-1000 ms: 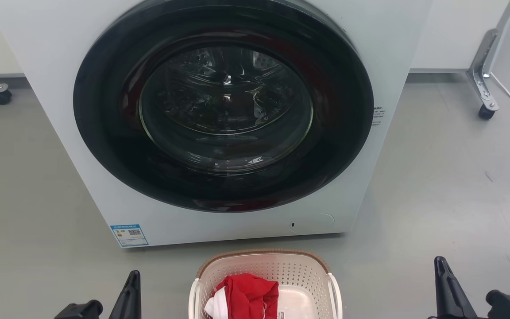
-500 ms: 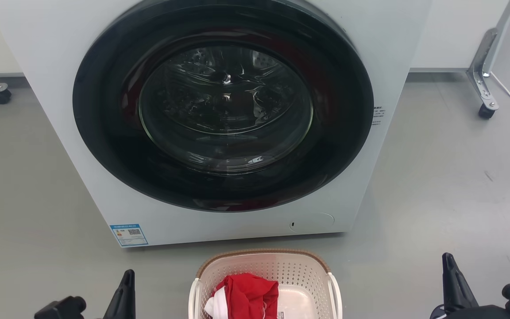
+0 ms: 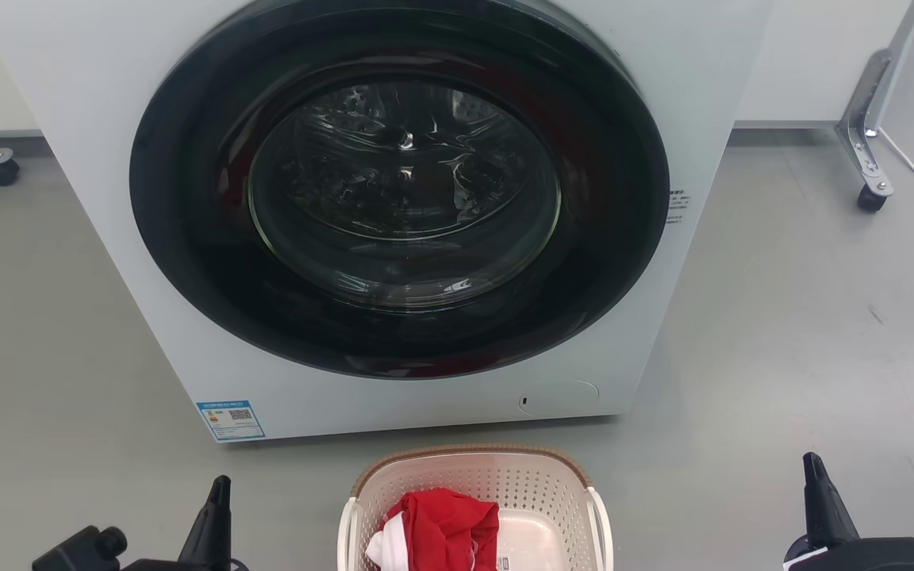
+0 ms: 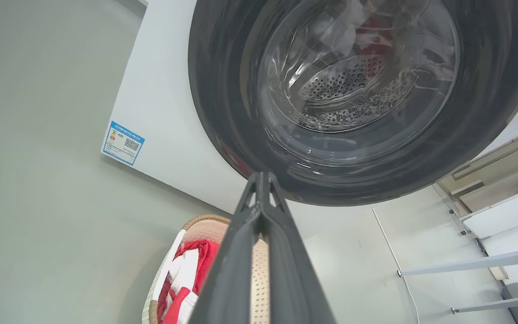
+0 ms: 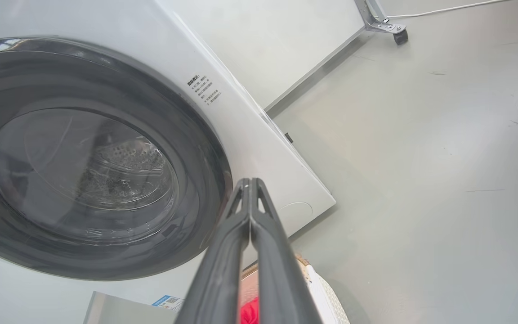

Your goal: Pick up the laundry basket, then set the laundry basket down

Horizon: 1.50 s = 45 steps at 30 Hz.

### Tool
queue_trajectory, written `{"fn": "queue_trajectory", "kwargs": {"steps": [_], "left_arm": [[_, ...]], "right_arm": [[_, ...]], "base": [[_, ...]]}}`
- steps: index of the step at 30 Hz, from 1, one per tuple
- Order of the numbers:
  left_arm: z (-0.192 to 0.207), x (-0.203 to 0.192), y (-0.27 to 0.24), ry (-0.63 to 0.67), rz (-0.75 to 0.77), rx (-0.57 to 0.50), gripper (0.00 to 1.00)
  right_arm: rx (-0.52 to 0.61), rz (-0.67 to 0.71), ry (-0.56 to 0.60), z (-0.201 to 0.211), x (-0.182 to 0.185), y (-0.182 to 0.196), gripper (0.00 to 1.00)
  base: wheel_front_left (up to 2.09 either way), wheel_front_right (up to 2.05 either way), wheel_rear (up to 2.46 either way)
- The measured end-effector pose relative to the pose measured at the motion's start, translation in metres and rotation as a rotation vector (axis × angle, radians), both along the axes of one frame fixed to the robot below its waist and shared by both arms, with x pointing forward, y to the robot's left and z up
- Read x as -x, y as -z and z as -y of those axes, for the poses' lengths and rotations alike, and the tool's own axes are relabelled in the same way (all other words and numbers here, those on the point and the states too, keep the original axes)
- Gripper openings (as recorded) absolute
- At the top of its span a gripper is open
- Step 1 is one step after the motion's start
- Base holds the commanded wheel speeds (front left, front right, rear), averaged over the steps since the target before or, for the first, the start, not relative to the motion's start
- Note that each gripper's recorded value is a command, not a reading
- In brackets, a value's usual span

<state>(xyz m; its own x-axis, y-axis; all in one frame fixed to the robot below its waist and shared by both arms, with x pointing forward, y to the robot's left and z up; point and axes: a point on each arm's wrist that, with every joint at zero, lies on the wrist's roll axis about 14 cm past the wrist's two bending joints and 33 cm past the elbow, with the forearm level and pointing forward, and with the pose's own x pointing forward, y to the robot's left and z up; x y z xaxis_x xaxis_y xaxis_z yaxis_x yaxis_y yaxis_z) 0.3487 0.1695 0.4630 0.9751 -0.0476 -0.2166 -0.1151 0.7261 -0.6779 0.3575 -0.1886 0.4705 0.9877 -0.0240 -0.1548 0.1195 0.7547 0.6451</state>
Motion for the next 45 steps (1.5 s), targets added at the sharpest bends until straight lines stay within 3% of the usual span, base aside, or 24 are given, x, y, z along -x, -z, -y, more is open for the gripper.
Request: {"fn": "queue_trajectory", "kwargs": {"steps": [45], "left_arm": [[-0.017,-0.022,-0.009,-0.119,0.048,0.633,0.0]], "right_arm": [[-0.688,0.035,0.091,0.014,-0.016,-0.003,0.0]], "base": [[0.0,0.0,0.0]]}}
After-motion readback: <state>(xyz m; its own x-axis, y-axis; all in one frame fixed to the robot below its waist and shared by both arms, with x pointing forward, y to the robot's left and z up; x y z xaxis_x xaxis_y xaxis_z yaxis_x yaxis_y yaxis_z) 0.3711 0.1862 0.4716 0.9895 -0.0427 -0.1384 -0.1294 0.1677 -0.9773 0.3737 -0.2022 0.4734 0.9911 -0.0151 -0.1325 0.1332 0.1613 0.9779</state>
